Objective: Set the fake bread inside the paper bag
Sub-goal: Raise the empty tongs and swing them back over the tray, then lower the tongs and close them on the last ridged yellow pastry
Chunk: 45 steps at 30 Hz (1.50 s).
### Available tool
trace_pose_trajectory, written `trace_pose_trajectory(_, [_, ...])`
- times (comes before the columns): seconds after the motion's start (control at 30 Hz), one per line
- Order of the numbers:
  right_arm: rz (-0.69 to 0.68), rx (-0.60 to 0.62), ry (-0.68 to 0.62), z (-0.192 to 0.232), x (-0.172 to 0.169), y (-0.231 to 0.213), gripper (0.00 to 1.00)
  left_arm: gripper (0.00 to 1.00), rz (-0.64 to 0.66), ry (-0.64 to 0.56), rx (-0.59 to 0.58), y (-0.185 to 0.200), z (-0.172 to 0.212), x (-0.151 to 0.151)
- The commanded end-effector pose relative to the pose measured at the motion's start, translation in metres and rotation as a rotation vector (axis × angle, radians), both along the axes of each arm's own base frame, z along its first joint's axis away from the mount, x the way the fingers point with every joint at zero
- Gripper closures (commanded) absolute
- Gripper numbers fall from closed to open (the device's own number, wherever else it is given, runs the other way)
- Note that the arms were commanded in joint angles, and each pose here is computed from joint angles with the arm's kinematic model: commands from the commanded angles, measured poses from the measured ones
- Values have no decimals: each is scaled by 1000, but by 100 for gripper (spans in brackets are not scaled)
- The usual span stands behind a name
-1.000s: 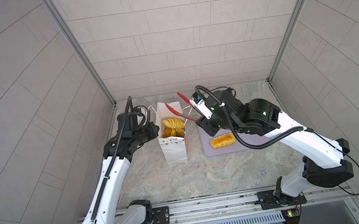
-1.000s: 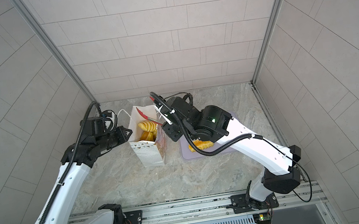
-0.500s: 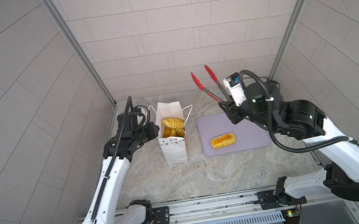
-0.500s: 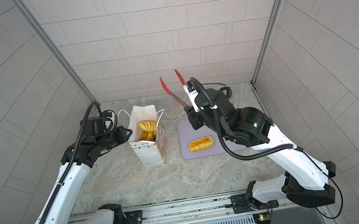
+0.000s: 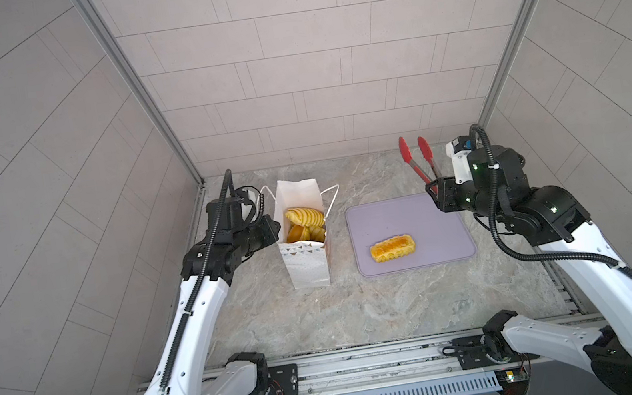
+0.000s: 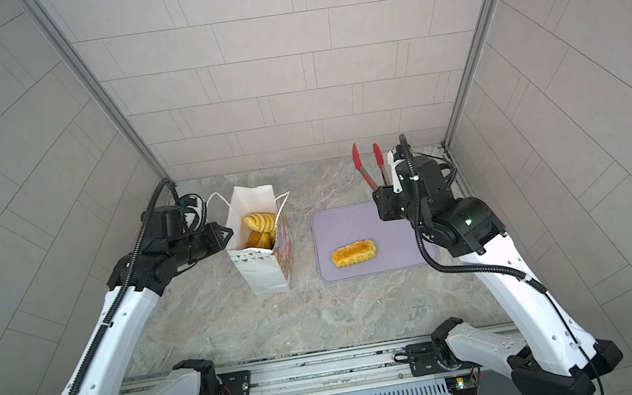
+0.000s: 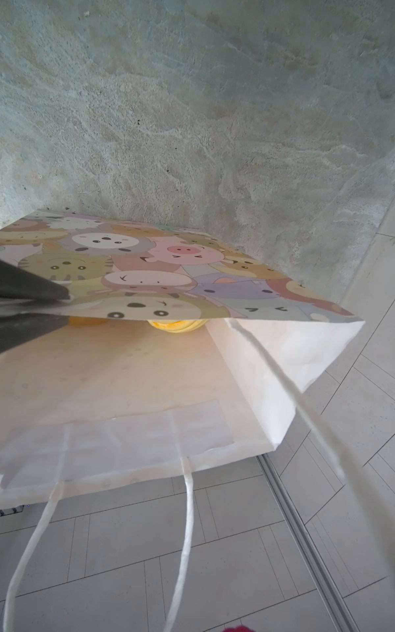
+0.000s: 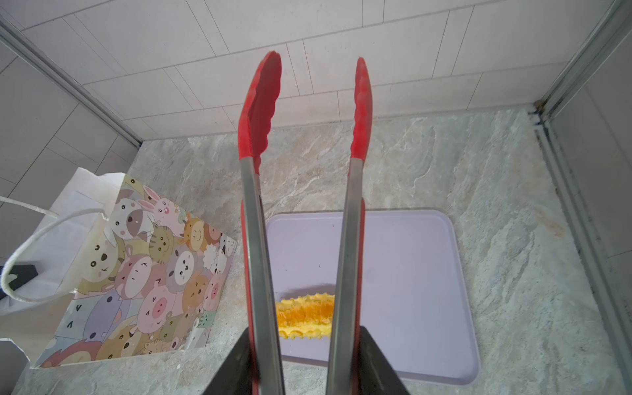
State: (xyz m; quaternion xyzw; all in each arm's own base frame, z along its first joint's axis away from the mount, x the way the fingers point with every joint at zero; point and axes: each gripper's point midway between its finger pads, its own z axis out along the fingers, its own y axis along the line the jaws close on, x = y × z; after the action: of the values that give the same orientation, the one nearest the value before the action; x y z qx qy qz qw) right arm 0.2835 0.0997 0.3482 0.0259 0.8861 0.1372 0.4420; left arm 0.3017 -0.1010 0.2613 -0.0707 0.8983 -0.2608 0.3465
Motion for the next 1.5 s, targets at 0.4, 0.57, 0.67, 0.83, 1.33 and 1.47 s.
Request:
trace_pose_trajectory(0.4, [-37,182,157,-74,-5,-6,57,86,-1,3,-2,1,2,-4])
trace_pose_trajectory(0.57, [-57,209,204,-98,-9,-10,57,86,-1,4,-3,1,0,-4])
trace_pose_trajectory(0.67, [-67,222,229,-111,-11,-11,57,86,-1,7,-3,1,-1,-4])
trace_pose_trajectory(0.83, [-80,236,261,-127,-13,-13,57,86,0,8,-2,2,-2,-4])
trace_pose_trajectory(1.33, [-90,324,352,-165,-38,-8,57,86,2,10,-4,1,-4,-3])
trace_pose_trajectory(1.47, [-99,332,384,-172,-48,-8,57,86,-1,10,-4,1,-4,-2])
